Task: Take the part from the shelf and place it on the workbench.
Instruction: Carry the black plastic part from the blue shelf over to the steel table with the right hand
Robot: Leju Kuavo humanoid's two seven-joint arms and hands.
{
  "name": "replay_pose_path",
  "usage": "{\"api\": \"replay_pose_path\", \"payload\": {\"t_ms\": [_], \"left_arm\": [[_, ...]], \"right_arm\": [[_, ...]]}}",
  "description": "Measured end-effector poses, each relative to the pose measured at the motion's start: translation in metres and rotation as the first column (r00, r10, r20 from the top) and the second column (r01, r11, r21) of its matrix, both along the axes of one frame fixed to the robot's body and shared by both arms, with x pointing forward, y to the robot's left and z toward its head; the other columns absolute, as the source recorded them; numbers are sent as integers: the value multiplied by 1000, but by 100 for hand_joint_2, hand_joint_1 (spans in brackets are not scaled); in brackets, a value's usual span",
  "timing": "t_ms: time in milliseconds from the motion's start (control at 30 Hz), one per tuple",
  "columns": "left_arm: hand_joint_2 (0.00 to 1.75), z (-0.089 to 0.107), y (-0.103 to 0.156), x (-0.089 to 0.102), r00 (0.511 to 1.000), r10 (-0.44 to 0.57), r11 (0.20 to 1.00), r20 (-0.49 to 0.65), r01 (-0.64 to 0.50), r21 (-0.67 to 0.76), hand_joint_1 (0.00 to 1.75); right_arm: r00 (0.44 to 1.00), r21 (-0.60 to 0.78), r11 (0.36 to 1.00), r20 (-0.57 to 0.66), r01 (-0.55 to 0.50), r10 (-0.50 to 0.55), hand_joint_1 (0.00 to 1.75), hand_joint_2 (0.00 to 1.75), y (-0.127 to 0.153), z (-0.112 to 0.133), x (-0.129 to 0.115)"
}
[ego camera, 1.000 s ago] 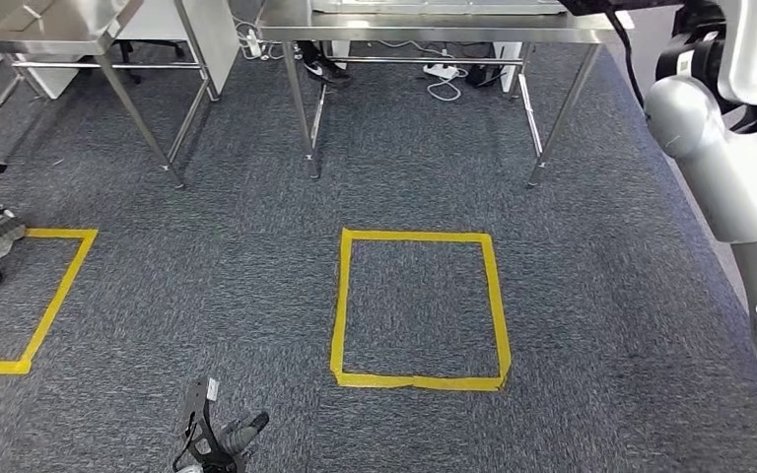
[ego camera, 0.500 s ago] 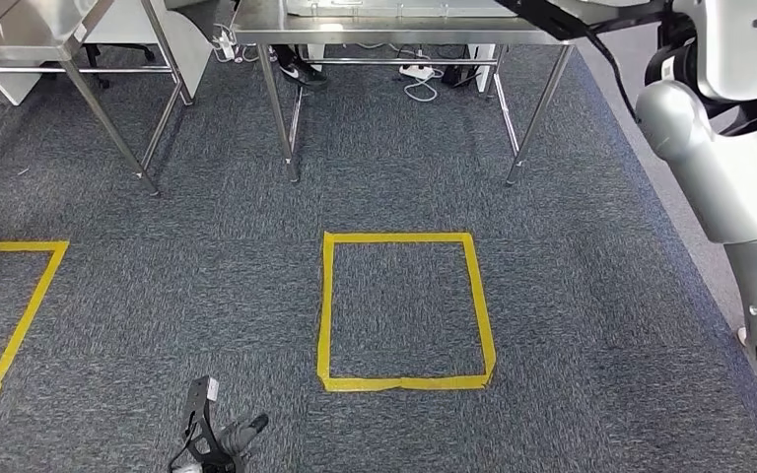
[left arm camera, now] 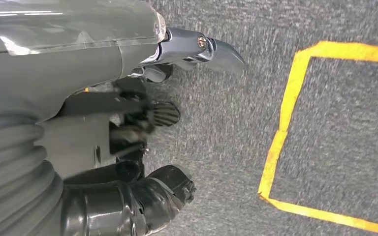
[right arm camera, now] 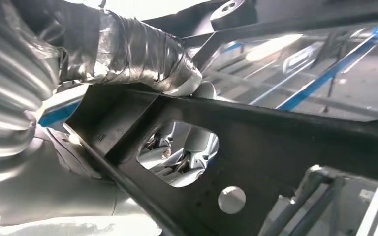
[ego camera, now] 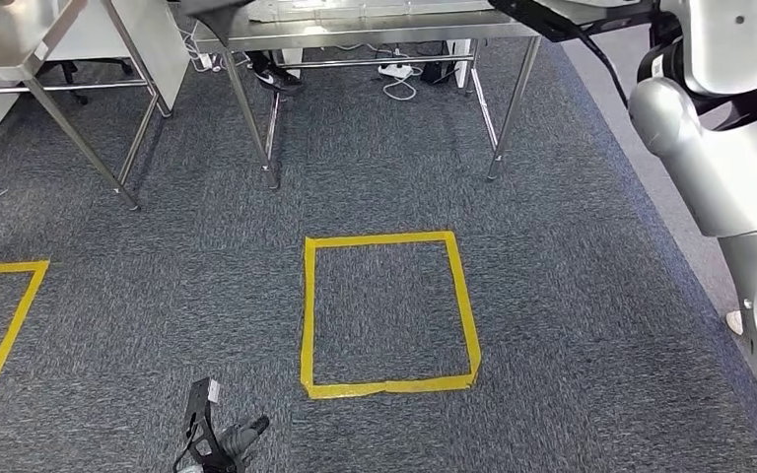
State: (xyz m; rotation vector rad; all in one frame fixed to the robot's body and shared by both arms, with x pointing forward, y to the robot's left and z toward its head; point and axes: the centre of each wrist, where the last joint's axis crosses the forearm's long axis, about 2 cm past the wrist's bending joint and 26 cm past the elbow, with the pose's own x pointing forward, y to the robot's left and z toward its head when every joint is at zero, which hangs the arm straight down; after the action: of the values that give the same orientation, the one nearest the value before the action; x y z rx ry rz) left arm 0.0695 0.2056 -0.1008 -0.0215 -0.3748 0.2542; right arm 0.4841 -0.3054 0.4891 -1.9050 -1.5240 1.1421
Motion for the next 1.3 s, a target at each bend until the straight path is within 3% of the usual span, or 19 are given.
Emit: {"api": "replay_pose_path", "payload": {"t_ms": [467, 1300], "left_arm": [[175, 0, 1, 0, 1000, 2, 1000, -19, -2, 17, 0], [175, -2, 4, -7, 999, 11, 1000, -42, -10, 26, 0]], "right_arm": [[999, -5, 1000, -31, 14, -14, 175, 175, -3, -3, 2], [994, -8, 1000, -105, 8, -8, 175, 175, 4, -32, 7]]}}
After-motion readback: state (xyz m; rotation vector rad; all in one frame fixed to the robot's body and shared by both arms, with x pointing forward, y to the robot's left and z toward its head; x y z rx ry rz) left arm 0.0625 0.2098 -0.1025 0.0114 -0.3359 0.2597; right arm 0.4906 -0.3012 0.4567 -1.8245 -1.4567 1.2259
